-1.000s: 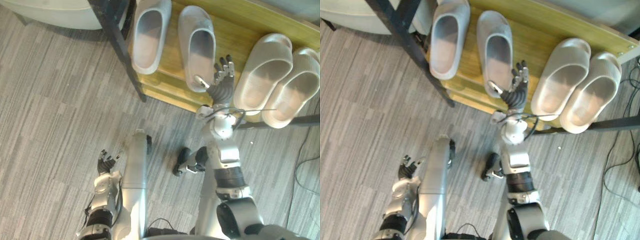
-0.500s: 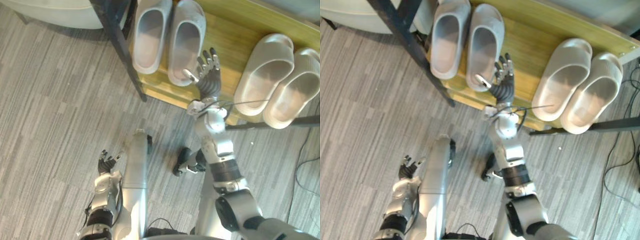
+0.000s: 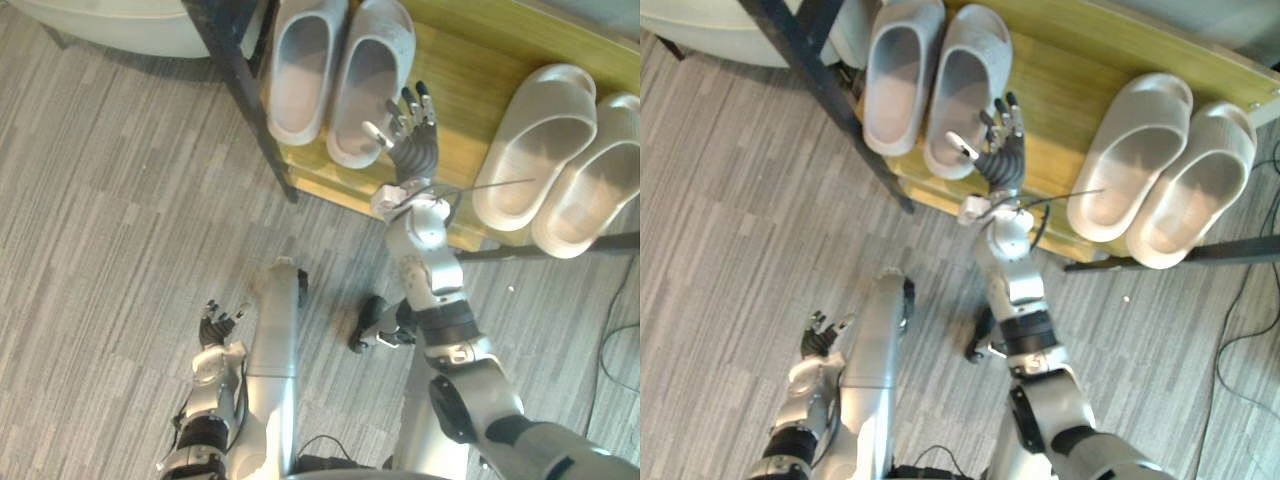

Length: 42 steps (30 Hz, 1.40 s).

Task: Organize the slippers on the shoe rack

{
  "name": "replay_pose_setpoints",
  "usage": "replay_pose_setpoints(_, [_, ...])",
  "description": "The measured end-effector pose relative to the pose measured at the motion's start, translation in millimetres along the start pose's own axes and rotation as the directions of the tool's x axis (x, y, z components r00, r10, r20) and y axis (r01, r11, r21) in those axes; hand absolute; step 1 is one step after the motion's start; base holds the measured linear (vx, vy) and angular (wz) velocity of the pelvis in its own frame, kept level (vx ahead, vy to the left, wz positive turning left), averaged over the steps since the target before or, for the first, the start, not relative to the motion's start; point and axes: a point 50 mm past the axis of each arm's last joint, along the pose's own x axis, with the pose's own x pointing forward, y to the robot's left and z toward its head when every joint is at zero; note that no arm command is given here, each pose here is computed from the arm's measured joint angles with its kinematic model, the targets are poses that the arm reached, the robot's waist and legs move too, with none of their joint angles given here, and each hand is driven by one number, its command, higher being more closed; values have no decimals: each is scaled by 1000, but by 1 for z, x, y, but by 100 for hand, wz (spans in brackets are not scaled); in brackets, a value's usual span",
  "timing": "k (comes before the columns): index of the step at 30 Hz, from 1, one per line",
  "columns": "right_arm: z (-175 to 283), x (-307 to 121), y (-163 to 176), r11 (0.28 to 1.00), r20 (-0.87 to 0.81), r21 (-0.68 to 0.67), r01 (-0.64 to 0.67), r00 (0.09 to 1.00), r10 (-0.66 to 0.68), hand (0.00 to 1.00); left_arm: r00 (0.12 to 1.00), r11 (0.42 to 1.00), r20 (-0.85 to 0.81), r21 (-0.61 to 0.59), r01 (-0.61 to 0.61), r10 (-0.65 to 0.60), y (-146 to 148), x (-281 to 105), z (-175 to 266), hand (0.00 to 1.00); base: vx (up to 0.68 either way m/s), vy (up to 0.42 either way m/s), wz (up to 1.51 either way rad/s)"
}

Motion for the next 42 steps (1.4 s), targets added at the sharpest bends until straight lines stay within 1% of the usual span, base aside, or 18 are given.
replay_pose_setpoints(5, [-1,-1,-4,1000,2,-12,12,1000,-12,0,1000,1000,-13,-1,2,-2,-2,0,-3,0,0,0,0])
replay_pose_setpoints(7, [-4,-6,-12,997,6,-70,36,999,-36,0,1000,1000,-14,-3,4,-4,-3,0,-3,0,0,0,0])
replay_pose_setpoints(10, [-3,-19,-21,992,30,-114,57,998,-54,0,1000,1000,-18,-11,-6,6,-2,-1,-4,0,0,0,0])
replay_pose_setpoints(15, [-6,-37,-34,975,46,-203,86,996,-78,0,999,999,-35,-12,-31,31,6,-4,-11,0,-6,12,-4])
replay_pose_setpoints(17, [-11,-53,-45,959,38,-264,105,994,-99,0,998,999,-52,-4,-47,47,13,-6,-17,0,-2,21,-10])
replay_pose_setpoints(18, [-12,-56,-47,958,31,-267,108,994,-103,0,997,999,-55,-2,-50,49,14,-7,-19,0,19,28,-9])
replay_pose_setpoints(20, [-20,-74,-57,945,-3,-310,100,994,-106,0,996,998,-68,24,-58,60,21,-10,-25,0,57,33,-4])
replay_pose_setpoints(25, [-34,-108,-71,941,-96,-333,63,990,-101,0,990,996,-130,75,-52,62,37,-24,-48,0,136,65,-10])
replay_pose_setpoints(29, [-55,-147,-88,920,-234,-392,7,966,-107,0,980,991,-200,135,11,16,37,-39,-71,0,235,97,-6])
replay_pose_setpoints(30, [-62,-166,-97,903,-299,-430,-21,947,-121,0,973,981,-231,180,68,-24,32,-45,-81,0,198,70,-5])
replay_pose_setpoints(31, [-64,-171,-99,900,-315,-434,-25,941,-126,0,971,978,-237,194,82,-35,31,-46,-83,0,292,92,-12])
replay_pose_setpoints(33, [-76,-198,-115,887,-414,-458,-52,896,-162,0,957,954,-276,256,158,-85,26,-50,-92,0,234,65,-12])
replay_pose_setpoints(34, [-81,-205,-118,885,-445,-462,-60,879,-172,0,953,947,-287,272,173,-92,26,-52,-95,0,177,57,-12])
replay_pose_setpoints(37, [-112,-236,-137,869,-600,-481,-118,766,-229,0,929,921,-352,313,232,-115,25,-59,-110,0,153,56,-13])
replay_pose_setpoints(38, [-120,-250,-146,860,-649,-494,-130,713,-265,0,920,913,-369,317,257,-131,22,-63,-114,0,156,53,-20])
replay_pose_setpoints(39, [-123,-256,-149,856,-667,-498,-141,693,-274,0,917,910,-374,317,267,-138,22,-64,-115,0,151,65,-16])
replay_pose_setpoints(41, [-135,-280,-162,842,-740,-507,-185,595,-314,0,906,890,-390,339,305,-162,21,-67,-118,0,112,54,-6])
replay_pose_setpoints(42, [-137,-284,-165,834,-751,-514,-201,576,-323,0,905,887,-391,341,311,-167,20,-67,-118,0,62,36,4])
